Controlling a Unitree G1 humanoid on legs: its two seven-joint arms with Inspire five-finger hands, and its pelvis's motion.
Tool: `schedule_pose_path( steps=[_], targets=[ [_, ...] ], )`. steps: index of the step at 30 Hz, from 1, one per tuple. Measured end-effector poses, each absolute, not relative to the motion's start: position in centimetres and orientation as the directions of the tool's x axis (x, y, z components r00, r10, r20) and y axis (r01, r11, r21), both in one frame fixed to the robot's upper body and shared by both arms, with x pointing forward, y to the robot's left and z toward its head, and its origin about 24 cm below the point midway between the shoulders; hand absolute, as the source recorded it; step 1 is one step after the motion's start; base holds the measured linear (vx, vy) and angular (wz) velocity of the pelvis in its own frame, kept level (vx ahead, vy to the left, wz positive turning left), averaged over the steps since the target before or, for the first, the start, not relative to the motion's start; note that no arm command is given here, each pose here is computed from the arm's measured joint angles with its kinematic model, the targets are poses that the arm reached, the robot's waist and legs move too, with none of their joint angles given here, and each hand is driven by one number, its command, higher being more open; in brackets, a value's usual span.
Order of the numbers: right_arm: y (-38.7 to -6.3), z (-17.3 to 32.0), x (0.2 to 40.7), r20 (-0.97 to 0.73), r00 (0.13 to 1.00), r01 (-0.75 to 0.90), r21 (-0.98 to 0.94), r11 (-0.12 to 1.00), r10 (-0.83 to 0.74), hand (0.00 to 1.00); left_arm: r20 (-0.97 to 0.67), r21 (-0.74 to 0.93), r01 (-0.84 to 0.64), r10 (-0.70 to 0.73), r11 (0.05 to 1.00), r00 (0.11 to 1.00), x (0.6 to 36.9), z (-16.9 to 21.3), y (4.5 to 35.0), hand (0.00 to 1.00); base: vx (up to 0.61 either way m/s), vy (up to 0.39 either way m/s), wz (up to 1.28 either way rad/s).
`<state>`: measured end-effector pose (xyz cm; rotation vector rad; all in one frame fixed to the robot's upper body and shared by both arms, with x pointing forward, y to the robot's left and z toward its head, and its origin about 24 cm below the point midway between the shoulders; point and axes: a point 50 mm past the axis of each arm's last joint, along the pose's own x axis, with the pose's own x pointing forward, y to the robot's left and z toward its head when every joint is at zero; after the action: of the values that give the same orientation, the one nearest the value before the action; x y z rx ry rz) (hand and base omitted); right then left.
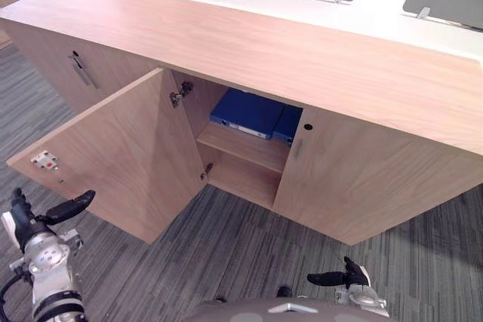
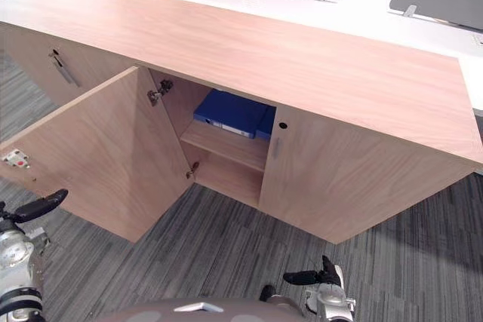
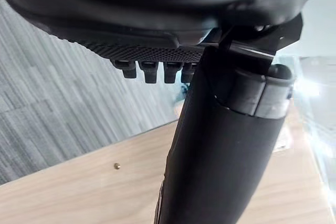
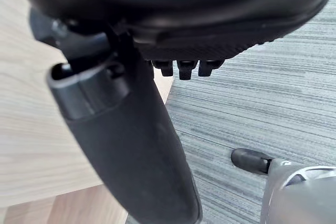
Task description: Walk over to the cabinet, pick up the folder, carry it to the office cabinet, place the folder inside the office cabinet, then close the office cabinet door
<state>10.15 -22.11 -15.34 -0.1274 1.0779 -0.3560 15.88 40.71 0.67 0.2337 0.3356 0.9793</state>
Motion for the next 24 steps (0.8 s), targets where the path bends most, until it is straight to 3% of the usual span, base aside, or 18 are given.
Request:
schedule_pose_path(
  steps=[15, 24],
  targets=[
    [-22.1, -15.5, 9.4, -0.849, 0.411, 0.208, -0.265, 0.941, -0.330, 1.00, -0.075, 0.384, -0.721, 0.798, 0.577, 0.599, 17.6, 2.6, 39.8, 1.00, 0.00, 0.008, -0.03],
    [-22.0, -15.7, 8.8, -0.859, 0.401, 0.177, -0.269, 0.947, -0.319, 1.00, -0.103, 0.328, -0.676, 0.736, 0.661, 0.669, 15.8, 0.4, 35.1, 1.00, 0.00, 0.008, 0.00]
  ],
)
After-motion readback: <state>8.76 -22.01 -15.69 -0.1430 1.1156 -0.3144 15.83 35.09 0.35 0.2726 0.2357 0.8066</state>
